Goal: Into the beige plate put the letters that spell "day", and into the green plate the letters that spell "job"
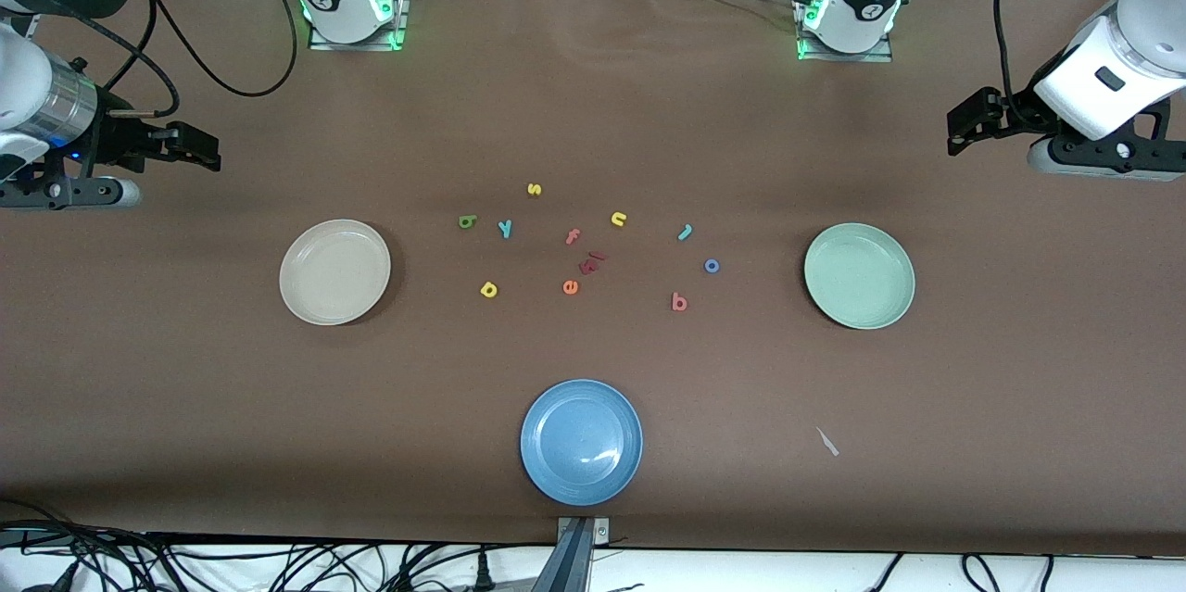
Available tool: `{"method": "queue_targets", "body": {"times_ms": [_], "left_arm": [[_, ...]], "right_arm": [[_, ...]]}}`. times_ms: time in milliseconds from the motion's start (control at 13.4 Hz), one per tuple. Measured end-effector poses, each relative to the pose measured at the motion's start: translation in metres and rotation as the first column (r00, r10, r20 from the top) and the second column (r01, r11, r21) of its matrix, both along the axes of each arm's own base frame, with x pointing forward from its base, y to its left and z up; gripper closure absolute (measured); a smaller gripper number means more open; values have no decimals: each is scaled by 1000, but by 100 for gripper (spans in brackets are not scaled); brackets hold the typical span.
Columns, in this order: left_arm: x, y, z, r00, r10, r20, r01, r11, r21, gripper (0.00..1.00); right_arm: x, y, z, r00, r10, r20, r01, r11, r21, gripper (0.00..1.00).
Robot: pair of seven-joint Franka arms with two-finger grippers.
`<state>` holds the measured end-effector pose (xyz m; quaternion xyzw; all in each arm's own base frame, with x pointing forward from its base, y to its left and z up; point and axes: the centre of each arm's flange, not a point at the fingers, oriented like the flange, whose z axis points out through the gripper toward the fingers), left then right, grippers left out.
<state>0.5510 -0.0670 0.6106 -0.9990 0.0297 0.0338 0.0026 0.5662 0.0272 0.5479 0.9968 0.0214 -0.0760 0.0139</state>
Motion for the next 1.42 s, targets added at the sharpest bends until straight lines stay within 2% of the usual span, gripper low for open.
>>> {"method": "queue_targets", "body": {"times_ms": [1416], "left_arm": [[0, 0, 0, 1000, 0, 0, 0, 1000, 0, 0]], "right_arm": [[-1, 0, -4, 1000, -1, -13, 1, 1000, -1, 0]]}}
